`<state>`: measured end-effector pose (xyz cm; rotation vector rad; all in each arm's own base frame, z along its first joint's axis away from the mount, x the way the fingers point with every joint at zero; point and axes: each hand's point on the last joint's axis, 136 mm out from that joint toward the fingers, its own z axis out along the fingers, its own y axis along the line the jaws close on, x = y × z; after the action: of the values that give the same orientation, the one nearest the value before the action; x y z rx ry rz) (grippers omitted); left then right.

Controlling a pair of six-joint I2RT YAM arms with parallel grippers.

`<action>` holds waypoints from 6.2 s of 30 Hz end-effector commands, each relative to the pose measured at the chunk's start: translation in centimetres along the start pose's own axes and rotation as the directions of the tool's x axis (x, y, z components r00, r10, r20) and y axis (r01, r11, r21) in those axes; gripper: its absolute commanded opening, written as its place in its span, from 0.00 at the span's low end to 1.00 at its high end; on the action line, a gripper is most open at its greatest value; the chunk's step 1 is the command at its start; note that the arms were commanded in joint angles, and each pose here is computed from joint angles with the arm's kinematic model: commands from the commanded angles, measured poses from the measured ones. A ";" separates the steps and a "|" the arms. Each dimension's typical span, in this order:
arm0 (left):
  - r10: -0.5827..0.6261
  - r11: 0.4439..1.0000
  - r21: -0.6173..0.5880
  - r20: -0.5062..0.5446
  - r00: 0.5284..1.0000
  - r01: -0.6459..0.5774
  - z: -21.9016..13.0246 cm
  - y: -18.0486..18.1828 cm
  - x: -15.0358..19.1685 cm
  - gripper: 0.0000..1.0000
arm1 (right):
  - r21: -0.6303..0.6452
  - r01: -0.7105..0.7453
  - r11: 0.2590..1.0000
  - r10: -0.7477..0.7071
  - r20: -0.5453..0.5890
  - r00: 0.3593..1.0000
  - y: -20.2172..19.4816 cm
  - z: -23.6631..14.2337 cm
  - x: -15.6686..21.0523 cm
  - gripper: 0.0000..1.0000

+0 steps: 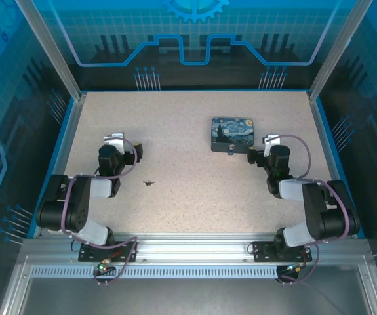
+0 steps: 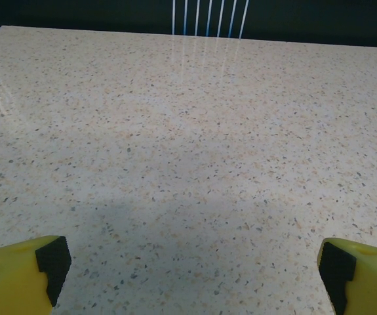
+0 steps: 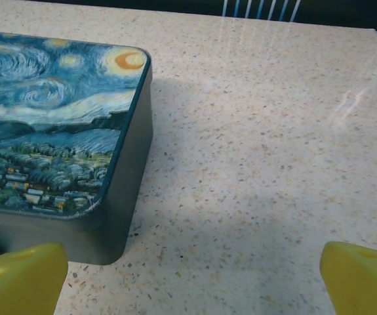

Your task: Unlock the padlock with the key

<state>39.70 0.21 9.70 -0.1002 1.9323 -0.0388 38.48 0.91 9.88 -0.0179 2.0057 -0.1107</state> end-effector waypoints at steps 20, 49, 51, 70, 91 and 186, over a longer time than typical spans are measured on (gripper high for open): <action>-0.589 0.808 -0.322 -0.400 0.702 0.494 -9.3 -3.1 0.9 0.99 | -0.438 -0.317 0.841 0.129 -0.407 0.904 13.6 -9.5 -5.2 0.92; -0.806 0.592 -0.426 -0.304 0.508 0.684 -5.9 3.9 -2.8 0.99 | -0.862 0.018 0.506 -0.655 -0.371 0.659 45.7 -11.3 6.7 0.46; -0.812 0.584 -0.422 -0.306 0.497 0.693 -5.9 3.9 -2.6 0.99 | -0.863 0.037 0.504 -0.671 -0.364 0.646 46.3 -11.1 7.2 0.46; -0.821 0.570 -0.391 -0.312 0.479 0.723 -5.4 4.1 -2.8 0.99 | -0.857 0.110 0.504 -0.724 -0.350 0.595 47.5 -9.7 9.6 0.44; -0.818 0.573 -0.385 -0.322 0.476 0.723 -5.4 4.0 -2.9 0.99 | -0.852 0.160 0.498 -0.741 -0.322 0.589 46.6 -11.5 9.9 0.34; -0.153 0.313 0.478 -0.827 0.541 0.820 -7.0 -33.6 -2.7 0.51 | -0.838 -0.108 0.536 -0.202 -0.251 0.947 22.2 -14.3 -5.3 0.00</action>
<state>35.74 -32.38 16.15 -0.1130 2.2688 -1.7090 29.21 24.05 17.81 -0.6889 2.2331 0.9177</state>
